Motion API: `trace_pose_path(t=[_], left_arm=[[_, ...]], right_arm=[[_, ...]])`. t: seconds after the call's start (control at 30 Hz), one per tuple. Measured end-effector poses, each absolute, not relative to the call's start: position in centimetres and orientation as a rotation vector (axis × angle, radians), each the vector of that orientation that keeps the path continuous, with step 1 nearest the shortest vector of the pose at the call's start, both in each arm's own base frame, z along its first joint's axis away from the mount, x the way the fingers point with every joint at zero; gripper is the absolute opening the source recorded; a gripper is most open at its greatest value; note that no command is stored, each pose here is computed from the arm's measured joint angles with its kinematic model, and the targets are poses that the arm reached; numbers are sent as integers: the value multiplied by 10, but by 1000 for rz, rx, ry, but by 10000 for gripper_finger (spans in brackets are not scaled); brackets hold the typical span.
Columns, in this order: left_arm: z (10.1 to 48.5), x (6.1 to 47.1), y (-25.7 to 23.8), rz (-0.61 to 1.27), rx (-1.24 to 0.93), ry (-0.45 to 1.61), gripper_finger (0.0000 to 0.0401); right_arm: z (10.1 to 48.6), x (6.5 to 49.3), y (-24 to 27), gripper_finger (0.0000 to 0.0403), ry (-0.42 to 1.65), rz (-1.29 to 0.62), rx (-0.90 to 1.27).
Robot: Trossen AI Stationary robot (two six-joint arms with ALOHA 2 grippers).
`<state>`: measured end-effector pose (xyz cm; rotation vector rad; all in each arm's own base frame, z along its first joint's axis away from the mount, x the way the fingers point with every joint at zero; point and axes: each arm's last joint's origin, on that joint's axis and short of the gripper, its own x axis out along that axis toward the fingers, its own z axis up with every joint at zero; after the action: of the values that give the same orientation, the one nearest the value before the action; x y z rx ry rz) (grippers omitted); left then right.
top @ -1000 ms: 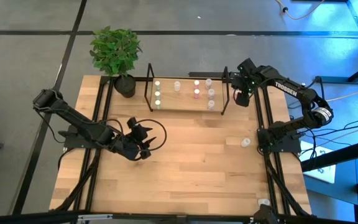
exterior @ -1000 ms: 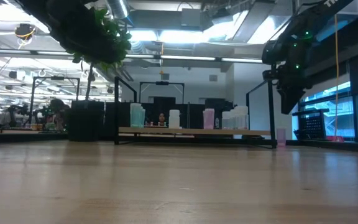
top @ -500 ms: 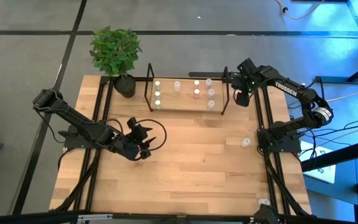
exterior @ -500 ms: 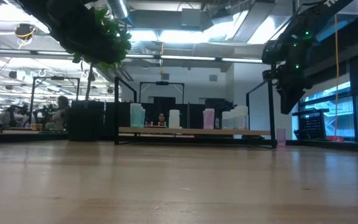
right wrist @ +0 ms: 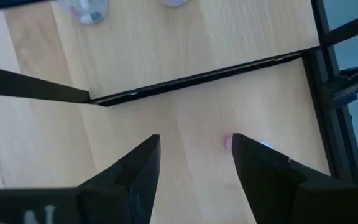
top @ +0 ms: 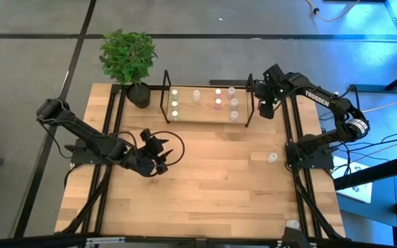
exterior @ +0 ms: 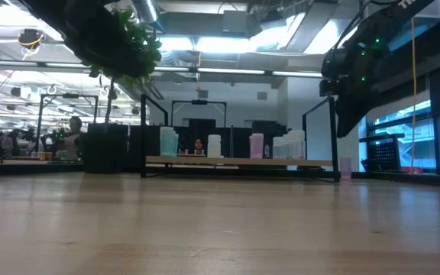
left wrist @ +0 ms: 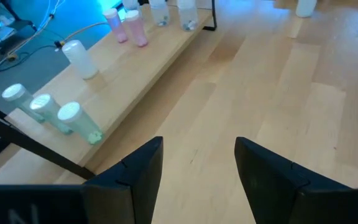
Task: Pick and place medicine bottles onto shelf by color
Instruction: Put the pink medicine bottle on the shelf aligned with the other pink medicine bottle
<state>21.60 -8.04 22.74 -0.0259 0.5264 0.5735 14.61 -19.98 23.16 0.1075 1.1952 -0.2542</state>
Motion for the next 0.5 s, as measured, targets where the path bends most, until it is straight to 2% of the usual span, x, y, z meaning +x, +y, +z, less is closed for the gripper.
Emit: trace_pose_path(t=[0.13, 0.23, 0.5], left_arm=[[227, 217, -78, 578, -29, 532, 194], [227, 217, -78, 580, -30, 533, 194], [227, 217, -78, 579, -30, 533, 194]], right_arm=[[232, 145, -200, 202, 1190, -267, 130], [232, 145, -202, 202, 1175, -345, 199], [232, 141, -206, 209, 1212, -418, 199]])
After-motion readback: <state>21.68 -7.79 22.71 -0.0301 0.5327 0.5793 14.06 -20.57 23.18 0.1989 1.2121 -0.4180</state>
